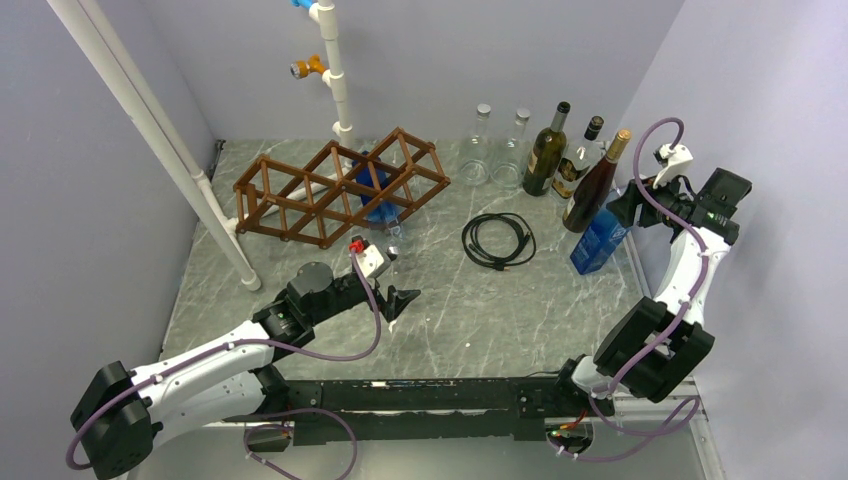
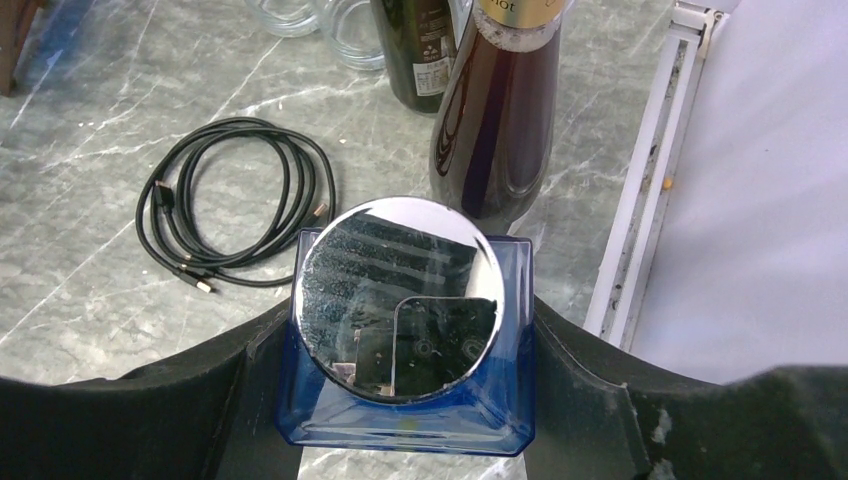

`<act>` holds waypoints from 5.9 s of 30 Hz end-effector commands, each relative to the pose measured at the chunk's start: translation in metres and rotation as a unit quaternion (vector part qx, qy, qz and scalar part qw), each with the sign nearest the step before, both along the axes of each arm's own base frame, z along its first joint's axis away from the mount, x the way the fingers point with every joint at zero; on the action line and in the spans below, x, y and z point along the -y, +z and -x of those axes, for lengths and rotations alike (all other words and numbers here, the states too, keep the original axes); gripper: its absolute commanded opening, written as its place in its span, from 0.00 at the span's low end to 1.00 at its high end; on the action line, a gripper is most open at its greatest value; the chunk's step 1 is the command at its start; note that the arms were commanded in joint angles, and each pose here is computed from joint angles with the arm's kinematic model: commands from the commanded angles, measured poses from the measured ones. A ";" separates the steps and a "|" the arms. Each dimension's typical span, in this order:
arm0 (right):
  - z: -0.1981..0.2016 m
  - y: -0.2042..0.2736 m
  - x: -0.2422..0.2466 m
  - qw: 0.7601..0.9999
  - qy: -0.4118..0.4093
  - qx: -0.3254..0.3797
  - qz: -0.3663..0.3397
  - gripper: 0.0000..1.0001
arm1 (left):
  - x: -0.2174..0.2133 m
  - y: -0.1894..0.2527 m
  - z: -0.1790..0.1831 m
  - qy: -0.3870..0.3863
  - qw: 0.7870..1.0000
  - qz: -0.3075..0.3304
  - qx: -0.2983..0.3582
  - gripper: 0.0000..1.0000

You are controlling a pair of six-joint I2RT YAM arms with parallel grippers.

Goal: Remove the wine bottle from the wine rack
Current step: Place the wine bottle at the center of the board, then pick up the wine bottle from the wine rack.

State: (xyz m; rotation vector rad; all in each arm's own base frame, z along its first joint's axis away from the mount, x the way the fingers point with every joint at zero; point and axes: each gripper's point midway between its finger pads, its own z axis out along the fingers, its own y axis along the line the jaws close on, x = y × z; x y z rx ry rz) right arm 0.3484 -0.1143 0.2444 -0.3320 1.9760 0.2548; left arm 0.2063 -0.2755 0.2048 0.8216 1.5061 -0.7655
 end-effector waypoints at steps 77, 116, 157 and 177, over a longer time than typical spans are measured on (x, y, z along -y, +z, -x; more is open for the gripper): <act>0.078 0.045 -0.244 0.919 0.391 0.055 -0.012 0.99 | -0.015 0.069 -0.002 0.065 0.988 0.126 -0.065 0.99; 0.094 -0.040 -0.228 0.941 0.334 0.048 0.029 1.00 | -0.026 0.060 -0.026 0.157 0.946 0.198 -0.203 0.99; 0.089 -0.059 -0.226 0.943 0.330 0.024 0.026 1.00 | -0.051 -0.071 -0.152 0.363 0.889 0.083 -0.268 0.99; 0.088 -0.064 -0.227 0.942 0.334 0.014 0.020 1.00 | -0.051 -0.093 -0.173 0.356 0.868 0.152 -0.312 1.00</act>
